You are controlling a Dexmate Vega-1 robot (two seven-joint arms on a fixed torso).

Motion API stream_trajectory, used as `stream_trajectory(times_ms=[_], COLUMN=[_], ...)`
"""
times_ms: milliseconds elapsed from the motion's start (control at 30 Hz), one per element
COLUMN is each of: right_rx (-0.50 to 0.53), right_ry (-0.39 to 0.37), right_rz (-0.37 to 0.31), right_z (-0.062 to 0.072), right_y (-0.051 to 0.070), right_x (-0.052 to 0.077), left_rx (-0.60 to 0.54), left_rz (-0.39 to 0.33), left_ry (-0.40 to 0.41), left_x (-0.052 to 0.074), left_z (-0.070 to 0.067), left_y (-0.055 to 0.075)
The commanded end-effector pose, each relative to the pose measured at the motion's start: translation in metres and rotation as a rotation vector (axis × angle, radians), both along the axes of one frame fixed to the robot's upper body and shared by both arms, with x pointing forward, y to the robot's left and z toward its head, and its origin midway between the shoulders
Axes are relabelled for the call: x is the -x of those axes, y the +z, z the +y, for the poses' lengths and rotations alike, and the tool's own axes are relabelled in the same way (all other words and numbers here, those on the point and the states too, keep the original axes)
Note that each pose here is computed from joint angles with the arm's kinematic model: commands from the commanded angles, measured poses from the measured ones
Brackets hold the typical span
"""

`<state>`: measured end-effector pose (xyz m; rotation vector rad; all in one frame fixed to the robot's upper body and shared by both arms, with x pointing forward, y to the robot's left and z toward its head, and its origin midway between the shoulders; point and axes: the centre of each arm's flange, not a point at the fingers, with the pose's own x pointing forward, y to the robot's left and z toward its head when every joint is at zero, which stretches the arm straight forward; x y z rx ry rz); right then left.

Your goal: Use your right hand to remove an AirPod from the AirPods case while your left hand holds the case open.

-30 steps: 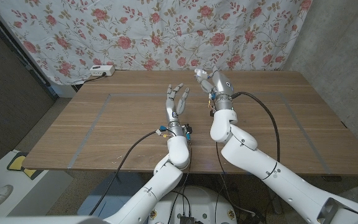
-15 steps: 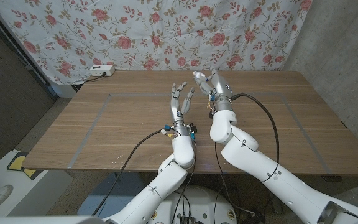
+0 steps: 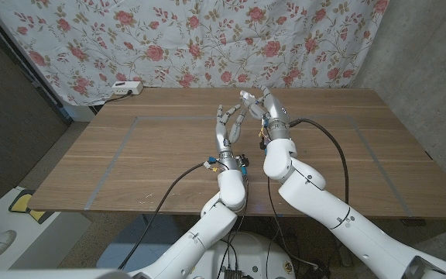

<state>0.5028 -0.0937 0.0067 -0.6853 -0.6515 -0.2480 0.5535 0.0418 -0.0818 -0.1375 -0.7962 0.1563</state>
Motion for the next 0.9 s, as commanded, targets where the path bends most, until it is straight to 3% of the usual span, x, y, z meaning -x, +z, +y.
stream_trajectory(times_ms=[33,500,900], right_rx=[-0.016,-0.04,-0.027], right_ry=[0.011,0.028,0.032], right_rz=[0.005,0.016,0.02], right_z=[-0.003,-0.006,-0.0012], right_y=[-0.0034,-0.0091,-0.0112], right_x=[0.0043,0.0063,0.0064], left_rx=[-0.007,0.019,0.013], left_rz=[-0.003,0.006,-0.006], left_ry=[0.014,0.0,-0.021], left_x=[0.0047,0.0037,0.0012], left_z=[-0.0094,-0.0142,-0.0163], left_y=[-0.0012,-0.0047,-0.0023])
